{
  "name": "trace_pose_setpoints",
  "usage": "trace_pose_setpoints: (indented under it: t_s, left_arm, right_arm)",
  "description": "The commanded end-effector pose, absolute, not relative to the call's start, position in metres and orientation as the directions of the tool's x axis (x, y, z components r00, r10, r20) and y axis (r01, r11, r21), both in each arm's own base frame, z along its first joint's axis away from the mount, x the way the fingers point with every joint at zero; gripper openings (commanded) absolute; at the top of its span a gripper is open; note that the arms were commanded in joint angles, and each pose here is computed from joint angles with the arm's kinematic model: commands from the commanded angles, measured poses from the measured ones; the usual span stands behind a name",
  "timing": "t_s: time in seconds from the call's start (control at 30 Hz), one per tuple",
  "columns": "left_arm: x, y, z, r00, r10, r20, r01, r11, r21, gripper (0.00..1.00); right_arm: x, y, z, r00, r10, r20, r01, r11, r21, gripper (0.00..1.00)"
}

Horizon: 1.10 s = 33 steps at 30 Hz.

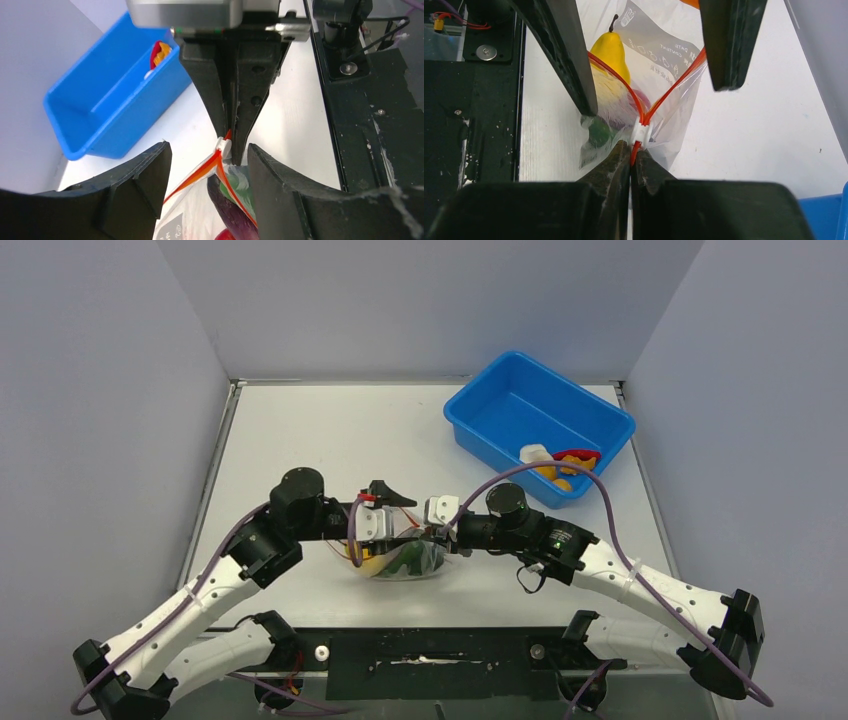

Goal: Place the food in the zip-top bag and seal the zipper
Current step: Zip the zipper food storage bag at the center of the board.

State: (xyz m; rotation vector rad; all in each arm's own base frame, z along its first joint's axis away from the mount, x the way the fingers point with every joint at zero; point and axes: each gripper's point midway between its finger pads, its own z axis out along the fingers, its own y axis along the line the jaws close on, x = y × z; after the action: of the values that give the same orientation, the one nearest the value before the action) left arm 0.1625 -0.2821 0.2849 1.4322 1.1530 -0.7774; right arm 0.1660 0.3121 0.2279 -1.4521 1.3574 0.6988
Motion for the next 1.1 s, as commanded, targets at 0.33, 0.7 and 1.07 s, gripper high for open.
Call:
trace_pose_setpoints:
  t_s: [0.33,0.7,1.07]
  left_arm:
    - [0.147,-0.287,0.301,0.351,0.185,-0.918,0.936,-0.032,0.351,0.56]
    - [0.148,-0.294,0.292,0.340,0.195,-0.920,0.940,-0.071,0.333,0.36]
    - [0.153,-0.295,0.291,0.343,0.208,-0.916,0.939,-0.063,0.338,0.08]
  right_arm:
    - [0.165,0.323,0.260,0.285,-0.295,-0.912,-0.937,0.115,-0.330,0.00]
    - [0.166,0.323,0.258,0.286,-0.301,-0.910,-0.936,0.115,-0.332,0.00]
    - [0.169,0.322,0.260,0.290,-0.297,-0.910,-0.930,0.136,-0.341,0.00]
